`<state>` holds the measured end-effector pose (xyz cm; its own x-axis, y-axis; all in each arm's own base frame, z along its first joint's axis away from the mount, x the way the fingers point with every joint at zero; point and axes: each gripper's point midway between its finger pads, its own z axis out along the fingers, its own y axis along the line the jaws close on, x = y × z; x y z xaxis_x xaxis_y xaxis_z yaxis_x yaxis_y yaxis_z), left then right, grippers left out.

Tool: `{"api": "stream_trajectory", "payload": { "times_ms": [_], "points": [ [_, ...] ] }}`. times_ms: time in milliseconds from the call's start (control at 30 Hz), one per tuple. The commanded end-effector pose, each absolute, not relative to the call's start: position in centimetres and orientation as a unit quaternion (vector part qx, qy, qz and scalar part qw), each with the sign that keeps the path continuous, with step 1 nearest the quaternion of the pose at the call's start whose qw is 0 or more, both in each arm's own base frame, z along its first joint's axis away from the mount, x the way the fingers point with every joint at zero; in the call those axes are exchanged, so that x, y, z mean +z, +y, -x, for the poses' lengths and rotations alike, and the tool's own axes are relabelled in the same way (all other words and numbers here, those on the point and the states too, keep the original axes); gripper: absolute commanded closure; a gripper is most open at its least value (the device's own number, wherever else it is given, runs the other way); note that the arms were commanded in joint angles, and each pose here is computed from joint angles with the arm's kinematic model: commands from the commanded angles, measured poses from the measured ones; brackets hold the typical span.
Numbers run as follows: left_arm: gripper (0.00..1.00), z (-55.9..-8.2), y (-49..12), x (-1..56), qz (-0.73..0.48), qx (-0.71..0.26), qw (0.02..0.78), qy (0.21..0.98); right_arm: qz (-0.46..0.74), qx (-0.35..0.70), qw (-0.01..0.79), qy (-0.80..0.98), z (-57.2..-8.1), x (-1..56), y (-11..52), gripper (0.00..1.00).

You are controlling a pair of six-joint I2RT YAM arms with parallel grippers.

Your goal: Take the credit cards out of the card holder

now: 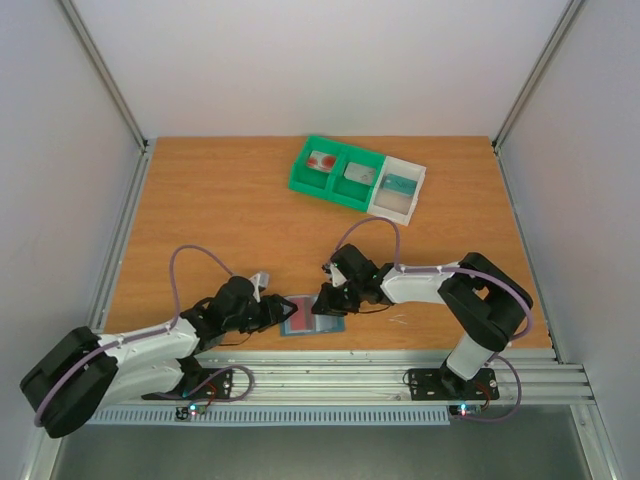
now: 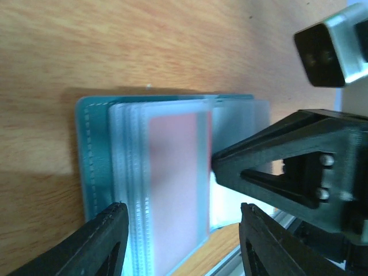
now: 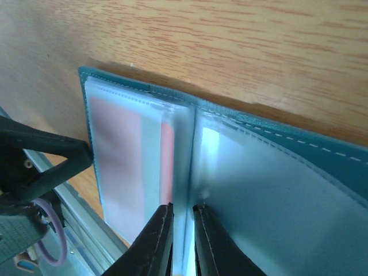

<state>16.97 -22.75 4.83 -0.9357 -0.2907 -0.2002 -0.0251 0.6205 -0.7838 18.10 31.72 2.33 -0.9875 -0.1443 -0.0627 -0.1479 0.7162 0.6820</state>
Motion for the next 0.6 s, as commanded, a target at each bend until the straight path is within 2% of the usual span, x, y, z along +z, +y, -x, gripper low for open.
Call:
{"api": "stream_trajectory", "payload": {
  "times_ms": [0,267,567],
  "points": [
    [0.46,-17.7,-23.1,5.2,0.081,-0.439,0.179,0.877,0.079,0.392,0.0,0.917,-17.8,3.9,32.5,0.87],
    [0.47,-17.6,-23.3,5.1,0.077,-0.444,0.174,0.876,0.077,0.389,-0.014,0.918,-17.9,2.8,33.0,0.87],
    [0.49,-17.5,-23.2,5.7,0.079,-0.446,0.176,0.874,0.063,0.349,-0.024,0.935,-17.1,-0.3,31.2,0.98]
  ]
}}
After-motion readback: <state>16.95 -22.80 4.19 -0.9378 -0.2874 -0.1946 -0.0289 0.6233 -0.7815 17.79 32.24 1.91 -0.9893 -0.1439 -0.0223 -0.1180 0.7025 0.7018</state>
